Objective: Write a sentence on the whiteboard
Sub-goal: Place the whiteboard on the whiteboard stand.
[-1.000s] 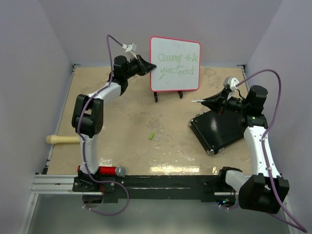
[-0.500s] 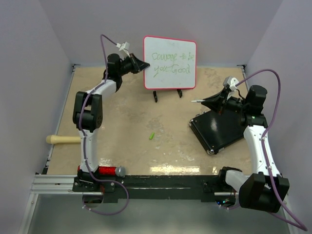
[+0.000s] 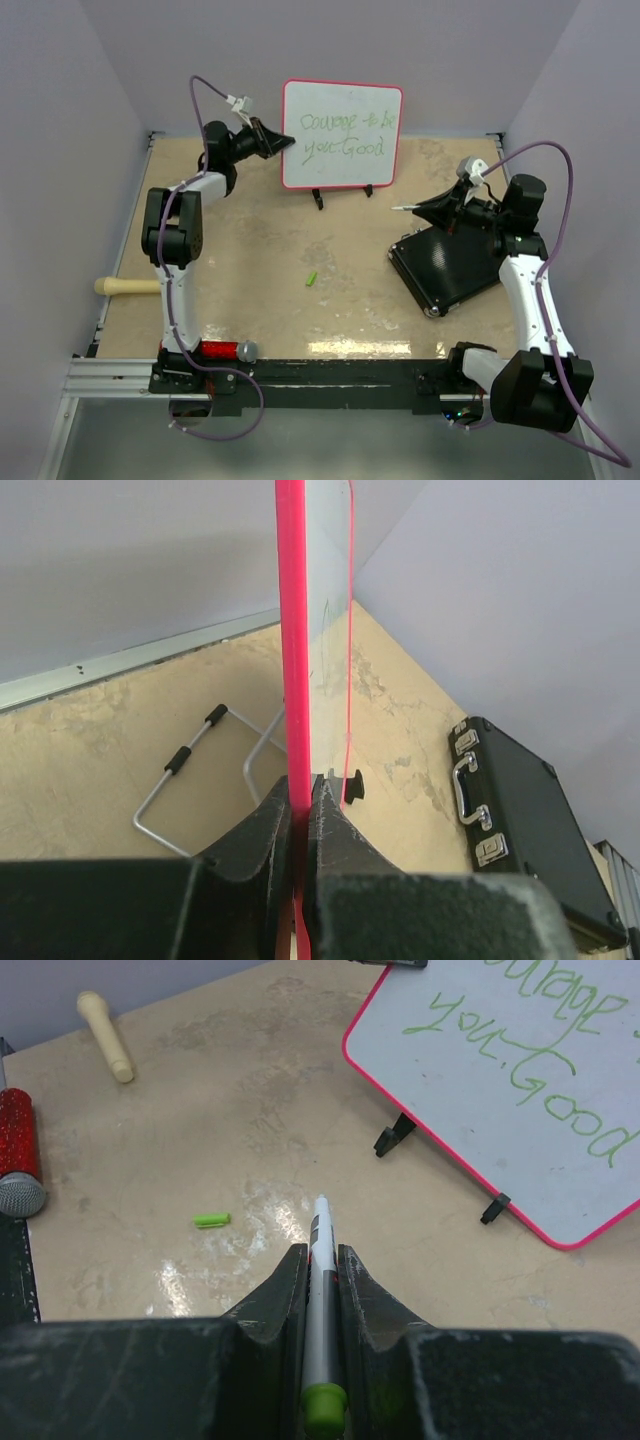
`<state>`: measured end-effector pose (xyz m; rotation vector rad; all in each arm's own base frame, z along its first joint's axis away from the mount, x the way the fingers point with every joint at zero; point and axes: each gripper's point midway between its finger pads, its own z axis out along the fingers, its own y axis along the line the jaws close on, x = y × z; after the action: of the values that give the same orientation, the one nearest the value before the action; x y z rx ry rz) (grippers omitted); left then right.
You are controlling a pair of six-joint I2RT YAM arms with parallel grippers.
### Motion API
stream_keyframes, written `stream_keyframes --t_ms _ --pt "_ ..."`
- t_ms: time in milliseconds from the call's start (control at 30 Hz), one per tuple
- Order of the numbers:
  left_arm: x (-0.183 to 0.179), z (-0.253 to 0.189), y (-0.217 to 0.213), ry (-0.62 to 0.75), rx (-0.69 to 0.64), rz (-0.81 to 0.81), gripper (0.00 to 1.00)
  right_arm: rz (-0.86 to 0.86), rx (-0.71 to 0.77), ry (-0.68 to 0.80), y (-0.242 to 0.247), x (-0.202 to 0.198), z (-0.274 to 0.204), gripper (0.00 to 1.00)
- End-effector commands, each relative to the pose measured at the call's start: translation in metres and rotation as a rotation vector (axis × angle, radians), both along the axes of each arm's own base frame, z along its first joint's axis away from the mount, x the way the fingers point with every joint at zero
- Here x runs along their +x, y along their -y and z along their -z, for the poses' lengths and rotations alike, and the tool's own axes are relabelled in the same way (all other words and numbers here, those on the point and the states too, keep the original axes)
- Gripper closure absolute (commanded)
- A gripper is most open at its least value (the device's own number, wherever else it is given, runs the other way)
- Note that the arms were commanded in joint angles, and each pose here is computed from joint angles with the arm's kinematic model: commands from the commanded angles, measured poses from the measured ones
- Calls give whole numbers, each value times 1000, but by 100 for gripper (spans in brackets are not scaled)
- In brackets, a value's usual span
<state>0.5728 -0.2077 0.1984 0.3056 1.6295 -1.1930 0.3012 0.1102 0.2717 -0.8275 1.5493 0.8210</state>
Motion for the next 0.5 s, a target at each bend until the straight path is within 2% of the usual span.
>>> stream_keyframes --t_ms 0,467 --pt "-7 -6 -8 303 99 3 100 -2 -6 9 2 3 4 100" --pt "-34 56 -22 284 171 -42 100 -10 -4 6 3 2 5 100"
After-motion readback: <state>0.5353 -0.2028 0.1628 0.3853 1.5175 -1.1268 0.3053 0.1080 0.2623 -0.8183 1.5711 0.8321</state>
